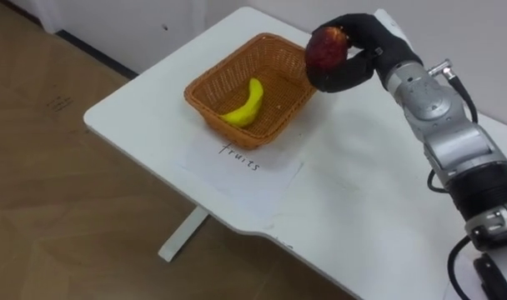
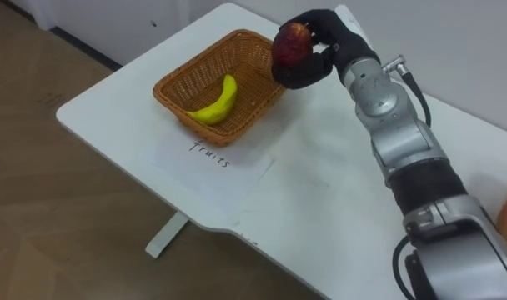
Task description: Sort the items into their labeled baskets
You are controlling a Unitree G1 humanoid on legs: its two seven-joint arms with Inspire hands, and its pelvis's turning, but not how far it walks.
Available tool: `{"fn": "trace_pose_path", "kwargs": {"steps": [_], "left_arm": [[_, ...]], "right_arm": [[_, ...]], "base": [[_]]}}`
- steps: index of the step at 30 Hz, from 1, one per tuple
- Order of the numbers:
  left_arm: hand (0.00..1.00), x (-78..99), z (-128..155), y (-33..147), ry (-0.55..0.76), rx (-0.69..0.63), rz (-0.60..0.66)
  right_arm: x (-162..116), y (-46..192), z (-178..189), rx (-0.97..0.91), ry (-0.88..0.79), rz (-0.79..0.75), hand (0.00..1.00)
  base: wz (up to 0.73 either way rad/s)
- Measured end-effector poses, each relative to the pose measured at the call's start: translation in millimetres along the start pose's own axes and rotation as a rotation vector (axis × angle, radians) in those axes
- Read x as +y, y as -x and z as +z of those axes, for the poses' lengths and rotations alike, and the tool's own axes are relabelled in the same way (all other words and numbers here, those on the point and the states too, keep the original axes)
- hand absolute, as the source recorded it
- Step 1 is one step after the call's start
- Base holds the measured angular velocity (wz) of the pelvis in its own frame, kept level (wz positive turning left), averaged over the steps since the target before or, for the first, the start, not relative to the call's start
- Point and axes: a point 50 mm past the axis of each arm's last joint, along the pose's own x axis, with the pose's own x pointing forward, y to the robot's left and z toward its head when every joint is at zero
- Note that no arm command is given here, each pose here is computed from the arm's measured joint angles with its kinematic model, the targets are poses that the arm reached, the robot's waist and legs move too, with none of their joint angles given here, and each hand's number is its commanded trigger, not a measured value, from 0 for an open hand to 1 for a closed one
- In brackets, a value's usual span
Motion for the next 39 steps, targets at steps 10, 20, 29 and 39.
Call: {"fn": "trace_pose_path", "kwargs": {"steps": [10,20,29,39], "left_arm": [[0.00,-2.1,0,0.1,0.000,-0.001,-0.054],[0.00,2.3,-5,-0.1,0.029,0.020,-0.071],[0.00,1.6,-11,1.4,0.029,0.031,-0.082],[0.00,3.7,-14,2.9,0.034,0.027,-0.073]], "right_arm": [[0,0,0,0.002,0.020,-0.010,1.00],[-1,0,1,-0.001,0.011,-0.047,1.00],[8,-1,-1,0.008,0.017,-0.022,1.00],[14,-1,-5,0.038,0.030,0.007,0.48]], "base": [[0.02],[0.04],[0.00],[0.00]]}}
